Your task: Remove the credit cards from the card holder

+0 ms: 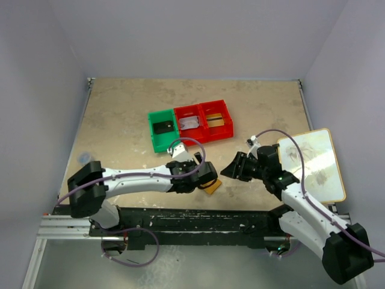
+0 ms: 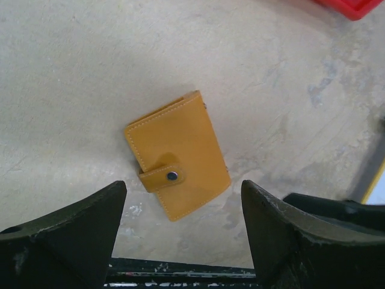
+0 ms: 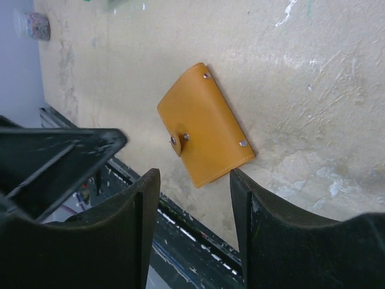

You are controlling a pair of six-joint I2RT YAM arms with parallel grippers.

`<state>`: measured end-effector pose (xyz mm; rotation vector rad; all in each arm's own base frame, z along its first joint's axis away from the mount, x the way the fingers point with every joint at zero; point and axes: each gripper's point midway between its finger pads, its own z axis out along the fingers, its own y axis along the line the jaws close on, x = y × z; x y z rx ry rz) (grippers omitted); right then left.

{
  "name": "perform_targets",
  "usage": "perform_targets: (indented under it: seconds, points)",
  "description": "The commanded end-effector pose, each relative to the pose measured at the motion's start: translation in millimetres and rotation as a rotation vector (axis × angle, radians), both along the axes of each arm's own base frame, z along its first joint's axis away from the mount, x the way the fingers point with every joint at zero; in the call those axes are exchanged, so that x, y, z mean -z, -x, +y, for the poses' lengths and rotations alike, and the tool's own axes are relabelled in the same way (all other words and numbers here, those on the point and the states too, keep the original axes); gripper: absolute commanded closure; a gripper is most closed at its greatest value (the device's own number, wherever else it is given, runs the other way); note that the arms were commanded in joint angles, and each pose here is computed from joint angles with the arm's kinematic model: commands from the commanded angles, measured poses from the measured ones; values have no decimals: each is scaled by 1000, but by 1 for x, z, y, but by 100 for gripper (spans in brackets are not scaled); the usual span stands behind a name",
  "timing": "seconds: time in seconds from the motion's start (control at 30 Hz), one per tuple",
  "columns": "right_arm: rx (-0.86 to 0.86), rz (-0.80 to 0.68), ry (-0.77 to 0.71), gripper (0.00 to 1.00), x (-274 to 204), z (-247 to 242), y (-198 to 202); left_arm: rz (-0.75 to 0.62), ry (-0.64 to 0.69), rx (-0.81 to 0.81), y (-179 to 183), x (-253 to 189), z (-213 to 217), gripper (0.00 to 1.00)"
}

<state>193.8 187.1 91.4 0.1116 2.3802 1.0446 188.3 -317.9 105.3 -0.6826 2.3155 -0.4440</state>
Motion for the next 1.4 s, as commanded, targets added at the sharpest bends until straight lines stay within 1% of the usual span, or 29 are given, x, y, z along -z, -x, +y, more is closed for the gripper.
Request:
perform_targets:
  seconds: [0.0, 0.07, 0.17, 0.3, 0.37, 0.47, 0.57, 0.67, 0.77, 0.83, 0.97, 1.03, 1.13, 1.37]
  points:
    - [92, -76, 55, 46, -22, -12, -19, 162, 9, -71, -1, 31, -2, 27]
    - [110, -80, 64, 46, -22, -14, -22, 226, 11, -39, -3, 50, -6, 31]
    - [138, -58, 76, 46, -16, -18, -22, 305, 15, -8, -2, 71, -12, 32]
    - [154, -49, 84, 46, -10, -22, -19, 308, -43, 40, -5, 79, -17, 33]
    - [150, -41, 77, 46, -6, -21, -16, 332, -58, 52, -1, 85, -16, 33]
    - [127, -29, 55, 46, -2, -17, -12, 363, -34, 72, 9, 91, -21, 35]
    - [120, -15, 46, 46, 6, -15, -9, 382, -12, 82, 22, 97, -21, 41]
    - [113, -16, 32, 46, 7, -13, -8, 372, -9, 79, 30, 99, -15, 47]
    - [104, -24, 23, 46, 5, -11, -9, 355, -37, 68, 32, 101, -2, 49]
    - [97, -24, 25, 46, 5, -11, -9, 333, -39, 61, 29, 97, 2, 54]
    - [91, -15, 31, 46, 9, -11, -8, 282, -45, 46, 22, 83, 6, 59]
    - [82, -8, 21, 46, 11, -9, -6, 256, -50, 36, 18, 80, 10, 60]
    - [79, -1, 8, 47, 13, -8, -3, 238, -34, 34, 16, 75, 8, 67]
    - [73, -25, -17, 46, 3, -6, -2, 262, -65, 57, 24, 83, 18, 68]
